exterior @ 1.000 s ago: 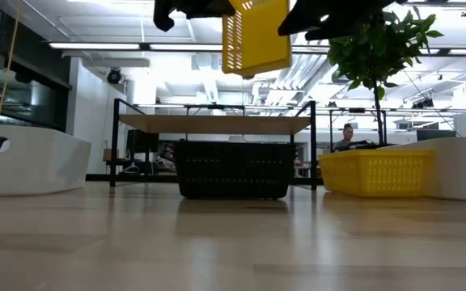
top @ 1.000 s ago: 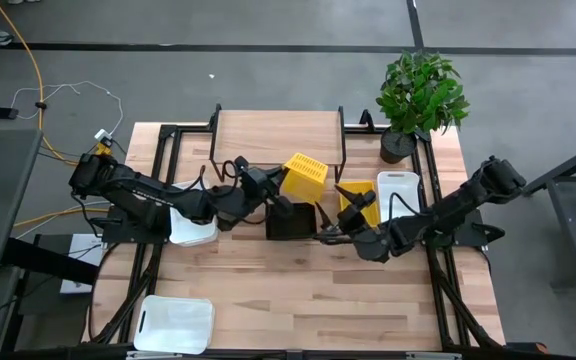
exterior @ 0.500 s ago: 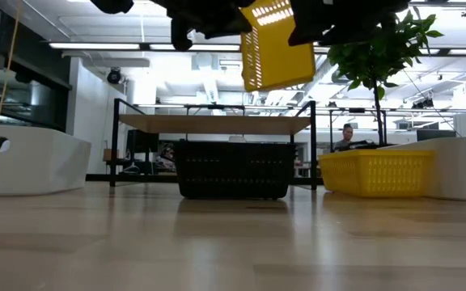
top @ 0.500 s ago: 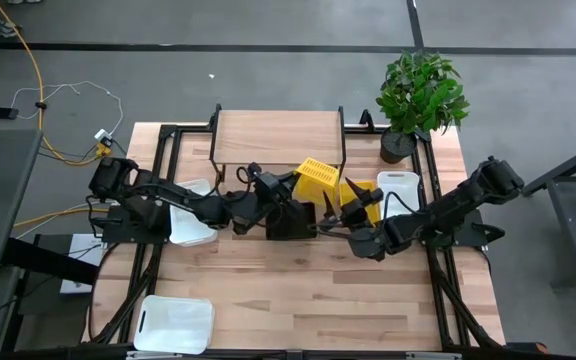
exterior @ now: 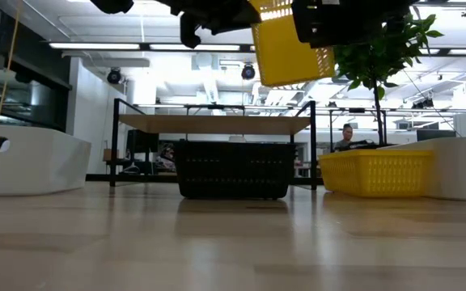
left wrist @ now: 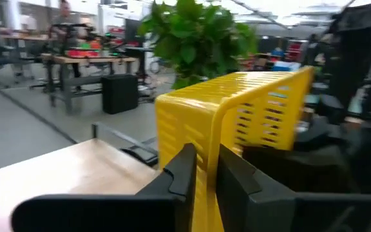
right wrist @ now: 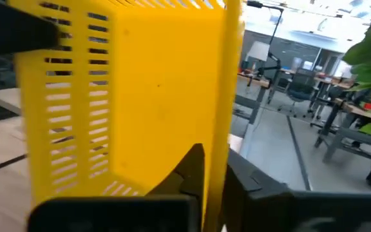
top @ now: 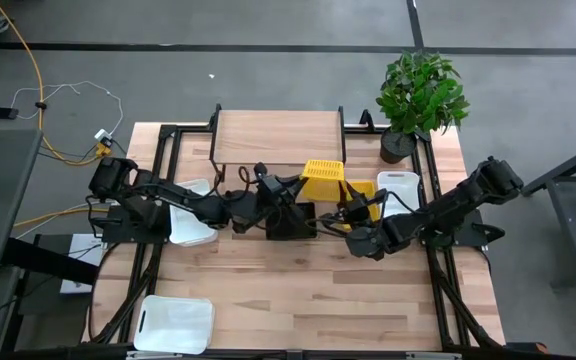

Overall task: Stack baskets on shelf by color
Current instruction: Stack the bottom yellow bin on the top yellow bins

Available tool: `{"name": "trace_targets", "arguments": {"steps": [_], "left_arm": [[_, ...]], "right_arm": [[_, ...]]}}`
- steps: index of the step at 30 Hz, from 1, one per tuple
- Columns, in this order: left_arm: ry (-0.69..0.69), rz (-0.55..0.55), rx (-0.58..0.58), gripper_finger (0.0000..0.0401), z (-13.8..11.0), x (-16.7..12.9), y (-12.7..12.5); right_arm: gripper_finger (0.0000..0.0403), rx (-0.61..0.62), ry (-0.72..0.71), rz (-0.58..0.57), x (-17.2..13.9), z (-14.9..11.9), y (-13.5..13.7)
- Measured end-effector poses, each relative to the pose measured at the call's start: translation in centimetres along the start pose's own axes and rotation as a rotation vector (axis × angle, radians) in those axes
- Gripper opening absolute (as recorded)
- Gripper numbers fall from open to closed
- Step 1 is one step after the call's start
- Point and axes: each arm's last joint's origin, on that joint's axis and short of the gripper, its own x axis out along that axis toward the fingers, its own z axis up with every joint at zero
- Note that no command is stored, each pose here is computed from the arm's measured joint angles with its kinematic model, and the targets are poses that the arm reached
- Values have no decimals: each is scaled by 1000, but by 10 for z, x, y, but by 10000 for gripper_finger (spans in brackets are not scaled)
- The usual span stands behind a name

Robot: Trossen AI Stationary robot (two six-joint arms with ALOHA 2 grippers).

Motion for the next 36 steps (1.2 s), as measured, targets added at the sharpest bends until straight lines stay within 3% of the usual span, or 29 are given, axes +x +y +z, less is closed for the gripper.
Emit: {"name": "trace_targets", "arguments": {"steps": [5,11,18,24,30,36], "left_arm": [[3,-117,-10,70,0,-2,-5],[8,-200,42,135,-1,-13,-17],[-10,-118,240,193,8,-41,-32],[28,-110,335,204,24,-68,-34],[145,-226,356,203,28,-83,-27],[260,-254,360,203,19,-87,-20]], "right_arm": [[26,16,-3,-8,0,-2,-1],[4,21,0,-10,2,-2,-1],[2,-15,6,17,1,-3,-1],[0,-52,4,8,2,0,-7],[0,-69,-6,42,-9,16,-29],[0,34,-17,154,-31,36,-65]]}}
